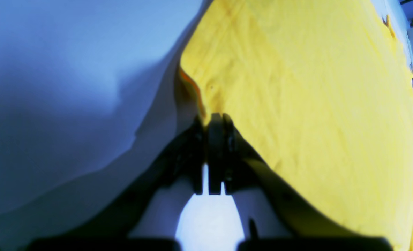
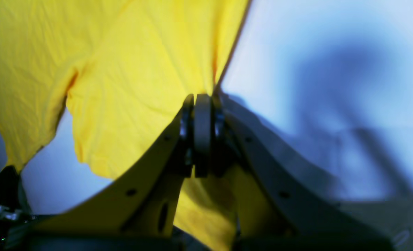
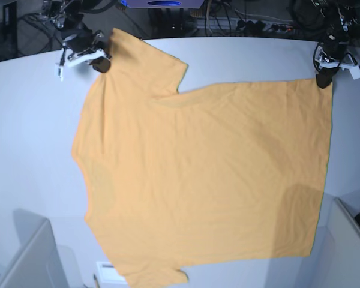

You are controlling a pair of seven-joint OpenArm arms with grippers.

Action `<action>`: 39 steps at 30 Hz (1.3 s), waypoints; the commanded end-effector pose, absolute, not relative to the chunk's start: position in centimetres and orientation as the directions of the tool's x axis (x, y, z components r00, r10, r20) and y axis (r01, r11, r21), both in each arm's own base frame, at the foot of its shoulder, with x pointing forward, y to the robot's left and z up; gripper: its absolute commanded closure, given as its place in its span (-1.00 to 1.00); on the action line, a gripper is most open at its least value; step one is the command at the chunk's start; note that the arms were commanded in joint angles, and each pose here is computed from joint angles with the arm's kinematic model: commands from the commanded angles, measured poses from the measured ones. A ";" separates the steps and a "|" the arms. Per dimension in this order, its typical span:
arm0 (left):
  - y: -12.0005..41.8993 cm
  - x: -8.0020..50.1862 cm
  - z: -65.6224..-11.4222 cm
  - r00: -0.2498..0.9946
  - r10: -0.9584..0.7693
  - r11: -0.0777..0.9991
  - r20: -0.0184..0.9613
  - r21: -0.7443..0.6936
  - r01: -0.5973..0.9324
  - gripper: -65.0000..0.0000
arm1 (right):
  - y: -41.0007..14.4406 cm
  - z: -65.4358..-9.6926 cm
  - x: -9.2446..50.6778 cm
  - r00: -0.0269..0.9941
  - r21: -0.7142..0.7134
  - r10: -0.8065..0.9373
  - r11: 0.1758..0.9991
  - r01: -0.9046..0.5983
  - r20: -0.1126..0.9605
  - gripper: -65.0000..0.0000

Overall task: Fold the T-shirt properly
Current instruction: 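Lift the shoulder corners and drag the shirt toward the robot base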

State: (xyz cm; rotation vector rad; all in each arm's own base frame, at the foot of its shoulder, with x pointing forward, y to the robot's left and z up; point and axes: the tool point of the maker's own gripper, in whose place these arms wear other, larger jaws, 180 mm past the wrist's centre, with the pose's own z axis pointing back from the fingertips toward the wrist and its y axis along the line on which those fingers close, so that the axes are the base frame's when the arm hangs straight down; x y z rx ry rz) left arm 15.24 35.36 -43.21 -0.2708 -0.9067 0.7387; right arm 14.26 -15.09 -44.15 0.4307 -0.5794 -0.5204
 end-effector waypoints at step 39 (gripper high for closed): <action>33.9 20.1 -32.2 0.364 0.450 0.887 0.816 -0.359 -0.291 1.00 | -14.6 -34.8 22.2 0.647 0.573 -0.507 0.809 0.130 0.569 1.00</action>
